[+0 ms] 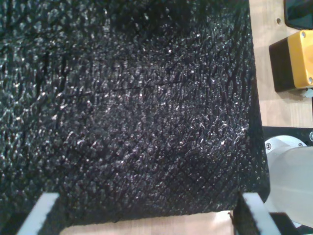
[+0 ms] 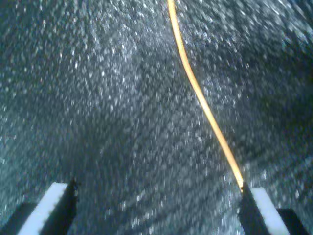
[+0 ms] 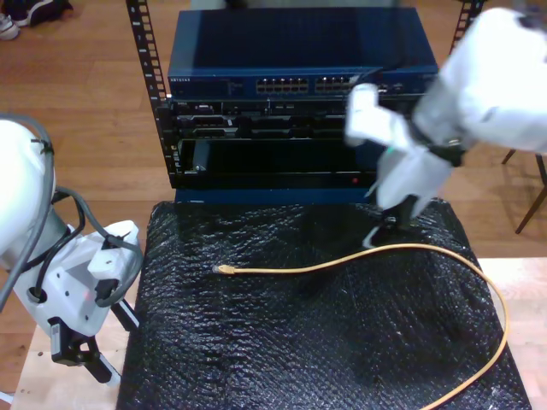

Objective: Grab the cable and plug it in

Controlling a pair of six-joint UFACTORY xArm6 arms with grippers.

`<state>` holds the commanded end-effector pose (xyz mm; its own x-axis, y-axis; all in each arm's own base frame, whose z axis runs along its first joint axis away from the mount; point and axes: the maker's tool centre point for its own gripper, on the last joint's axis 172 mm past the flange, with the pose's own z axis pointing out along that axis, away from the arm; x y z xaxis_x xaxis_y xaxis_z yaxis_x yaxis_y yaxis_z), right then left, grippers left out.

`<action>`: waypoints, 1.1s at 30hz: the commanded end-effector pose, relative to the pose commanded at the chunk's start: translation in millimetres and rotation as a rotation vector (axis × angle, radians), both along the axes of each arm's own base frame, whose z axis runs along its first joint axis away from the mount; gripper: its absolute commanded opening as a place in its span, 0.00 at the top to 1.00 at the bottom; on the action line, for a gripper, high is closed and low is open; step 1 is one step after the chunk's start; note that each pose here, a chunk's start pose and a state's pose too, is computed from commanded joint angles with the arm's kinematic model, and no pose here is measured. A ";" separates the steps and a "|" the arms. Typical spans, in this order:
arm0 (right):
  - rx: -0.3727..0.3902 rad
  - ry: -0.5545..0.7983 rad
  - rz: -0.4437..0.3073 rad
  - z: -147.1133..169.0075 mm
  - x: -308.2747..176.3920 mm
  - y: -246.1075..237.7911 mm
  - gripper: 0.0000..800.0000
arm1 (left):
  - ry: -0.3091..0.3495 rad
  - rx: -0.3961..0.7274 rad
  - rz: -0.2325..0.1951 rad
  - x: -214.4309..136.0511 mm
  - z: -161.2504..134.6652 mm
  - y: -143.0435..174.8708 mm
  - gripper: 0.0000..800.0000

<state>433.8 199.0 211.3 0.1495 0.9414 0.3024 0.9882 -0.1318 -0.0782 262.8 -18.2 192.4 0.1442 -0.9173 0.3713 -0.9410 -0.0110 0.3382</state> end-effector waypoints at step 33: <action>-0.349 -0.067 -0.101 -80.3 9.1 125.6 0.02 | 0.007 0.012 0.159 2.0 1.2 34.8 0.00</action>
